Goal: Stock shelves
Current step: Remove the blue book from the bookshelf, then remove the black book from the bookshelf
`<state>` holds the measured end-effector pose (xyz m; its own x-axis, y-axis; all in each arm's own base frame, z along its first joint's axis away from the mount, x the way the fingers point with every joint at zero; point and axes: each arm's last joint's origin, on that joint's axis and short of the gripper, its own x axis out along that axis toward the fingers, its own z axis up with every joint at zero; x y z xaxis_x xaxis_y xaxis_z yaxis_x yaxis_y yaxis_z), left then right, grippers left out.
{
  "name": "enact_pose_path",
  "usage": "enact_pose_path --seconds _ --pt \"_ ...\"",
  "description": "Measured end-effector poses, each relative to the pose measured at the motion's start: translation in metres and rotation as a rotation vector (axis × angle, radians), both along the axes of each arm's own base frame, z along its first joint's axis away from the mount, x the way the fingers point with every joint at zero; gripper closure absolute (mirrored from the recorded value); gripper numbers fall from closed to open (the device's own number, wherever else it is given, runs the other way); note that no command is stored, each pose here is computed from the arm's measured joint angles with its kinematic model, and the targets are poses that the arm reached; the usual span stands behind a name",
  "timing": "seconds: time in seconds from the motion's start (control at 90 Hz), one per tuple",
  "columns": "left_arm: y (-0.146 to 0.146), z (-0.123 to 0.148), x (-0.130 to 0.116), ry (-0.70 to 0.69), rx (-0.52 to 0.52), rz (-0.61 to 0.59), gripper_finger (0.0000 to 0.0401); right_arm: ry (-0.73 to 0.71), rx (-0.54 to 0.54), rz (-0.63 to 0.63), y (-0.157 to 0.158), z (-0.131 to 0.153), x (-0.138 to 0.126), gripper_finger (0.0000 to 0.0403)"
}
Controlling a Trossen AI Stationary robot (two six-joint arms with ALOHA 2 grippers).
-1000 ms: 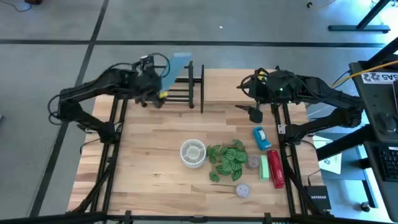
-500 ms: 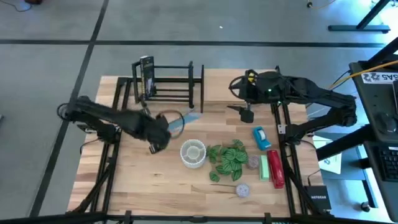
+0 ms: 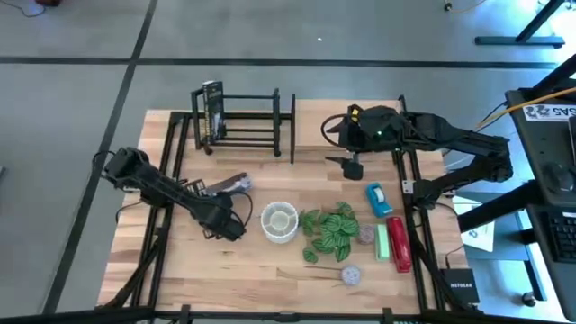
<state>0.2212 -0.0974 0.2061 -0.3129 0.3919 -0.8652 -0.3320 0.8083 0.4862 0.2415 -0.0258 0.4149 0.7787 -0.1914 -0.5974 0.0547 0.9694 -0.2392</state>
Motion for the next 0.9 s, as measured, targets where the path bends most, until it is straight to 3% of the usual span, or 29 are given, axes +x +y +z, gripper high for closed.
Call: enact_pose_path --seconds 0.278,0.444,0.578,0.722,0.811,0.9 --pt "-0.014 -0.015 -0.005 0.006 -0.107 -0.13 0.0343 -0.004 -0.001 0.001 0.0 0.0 0.0 0.0072" --pt "-0.018 -0.016 -0.004 -0.015 -0.182 -0.103 0.0289 -0.004 -0.001 0.001 0.0 0.0 0.0 0.0072" --pt "-0.019 -0.009 -0.008 -0.021 -0.239 -0.004 0.0247 -0.003 0.007 0.011 0.0 0.0 0.0 0.0072" --pt "-0.018 0.015 -0.015 -0.038 -0.245 0.185 0.0217 0.005 0.035 0.048 0.002 -0.001 0.0 0.0072" --pt "-0.014 0.042 -0.016 -0.136 -0.211 0.328 0.0213 0.001 0.047 0.064 0.002 0.0 0.0 0.0072" --pt "-0.004 0.07 -0.012 -0.334 -0.171 0.49 0.0215 0.0 0.046 0.064 0.002 0.0 0.0 0.0072"
